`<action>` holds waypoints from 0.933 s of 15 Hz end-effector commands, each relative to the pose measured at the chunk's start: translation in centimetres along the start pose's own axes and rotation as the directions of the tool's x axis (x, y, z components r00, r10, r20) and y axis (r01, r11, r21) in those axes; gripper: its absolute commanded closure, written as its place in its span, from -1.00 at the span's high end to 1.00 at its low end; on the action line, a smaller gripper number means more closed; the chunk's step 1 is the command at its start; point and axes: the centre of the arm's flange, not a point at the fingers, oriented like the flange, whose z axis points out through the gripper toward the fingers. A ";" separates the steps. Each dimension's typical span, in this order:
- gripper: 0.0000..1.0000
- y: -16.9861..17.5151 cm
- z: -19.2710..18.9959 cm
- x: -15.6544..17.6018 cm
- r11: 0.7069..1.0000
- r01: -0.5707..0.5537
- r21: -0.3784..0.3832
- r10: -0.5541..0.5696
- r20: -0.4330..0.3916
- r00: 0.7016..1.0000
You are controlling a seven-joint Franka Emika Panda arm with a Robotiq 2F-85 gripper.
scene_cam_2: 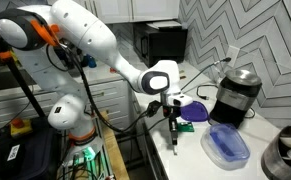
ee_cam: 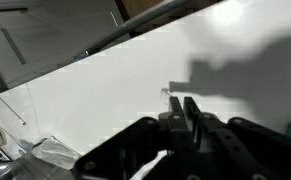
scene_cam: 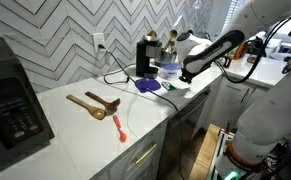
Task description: Move the green object to the left
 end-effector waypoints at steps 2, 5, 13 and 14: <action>0.01 -0.1 0.2 -0.2 0.999 0.045 0.003 -0.045 -0.032 0.998; 0.45 1.0 -1.0 0.1 0.999 0.046 0.017 -0.045 -0.055 0.997; 1.00 3.6 -2.6 0.2 0.985 0.066 0.160 -0.052 -0.092 0.994; 1.00 4.3 -3.2 0.2 0.979 0.063 0.196 -0.048 -0.084 0.995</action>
